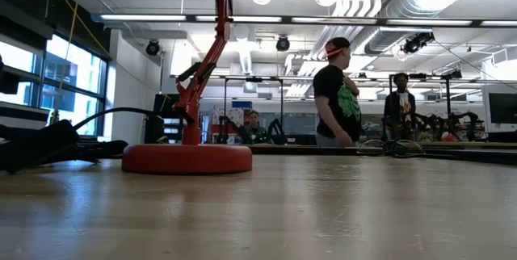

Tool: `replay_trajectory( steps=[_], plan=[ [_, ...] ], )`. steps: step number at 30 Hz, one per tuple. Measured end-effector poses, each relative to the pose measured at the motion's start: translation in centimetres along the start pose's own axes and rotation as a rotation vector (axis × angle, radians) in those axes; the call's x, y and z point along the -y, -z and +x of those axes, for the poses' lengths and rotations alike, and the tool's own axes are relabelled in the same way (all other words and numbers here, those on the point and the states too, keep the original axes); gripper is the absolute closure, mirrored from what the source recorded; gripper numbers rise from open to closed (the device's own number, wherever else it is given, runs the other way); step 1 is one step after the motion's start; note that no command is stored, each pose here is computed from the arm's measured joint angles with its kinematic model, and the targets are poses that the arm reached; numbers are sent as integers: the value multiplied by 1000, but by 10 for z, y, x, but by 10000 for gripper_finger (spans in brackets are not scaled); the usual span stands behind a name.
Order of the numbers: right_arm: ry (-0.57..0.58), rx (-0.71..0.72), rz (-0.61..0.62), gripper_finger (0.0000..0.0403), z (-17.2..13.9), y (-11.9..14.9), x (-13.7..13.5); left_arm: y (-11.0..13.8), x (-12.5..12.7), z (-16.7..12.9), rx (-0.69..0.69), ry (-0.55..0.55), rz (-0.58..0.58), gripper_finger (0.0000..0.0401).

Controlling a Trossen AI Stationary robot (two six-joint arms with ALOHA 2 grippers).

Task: Screw lightbulb
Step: Insert the lightbulb on the lamp

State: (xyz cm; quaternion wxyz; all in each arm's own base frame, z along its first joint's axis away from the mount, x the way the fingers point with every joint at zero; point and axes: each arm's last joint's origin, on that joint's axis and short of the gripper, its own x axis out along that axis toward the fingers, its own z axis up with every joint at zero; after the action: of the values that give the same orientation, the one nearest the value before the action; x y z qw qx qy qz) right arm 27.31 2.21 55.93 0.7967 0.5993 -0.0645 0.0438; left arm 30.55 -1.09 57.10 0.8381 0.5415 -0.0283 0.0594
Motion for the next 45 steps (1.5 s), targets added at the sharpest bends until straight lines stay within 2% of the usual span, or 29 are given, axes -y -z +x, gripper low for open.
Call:
replay_trajectory(
  steps=[40,45],
  plan=[
    [-16,-36,25,19,-2,0,-2,-1,-3,-5,4,-9,2,272],
    [-12,-26,72,19,-1,-4,0,1,2,-5,-14,44,23,272]
  ],
)
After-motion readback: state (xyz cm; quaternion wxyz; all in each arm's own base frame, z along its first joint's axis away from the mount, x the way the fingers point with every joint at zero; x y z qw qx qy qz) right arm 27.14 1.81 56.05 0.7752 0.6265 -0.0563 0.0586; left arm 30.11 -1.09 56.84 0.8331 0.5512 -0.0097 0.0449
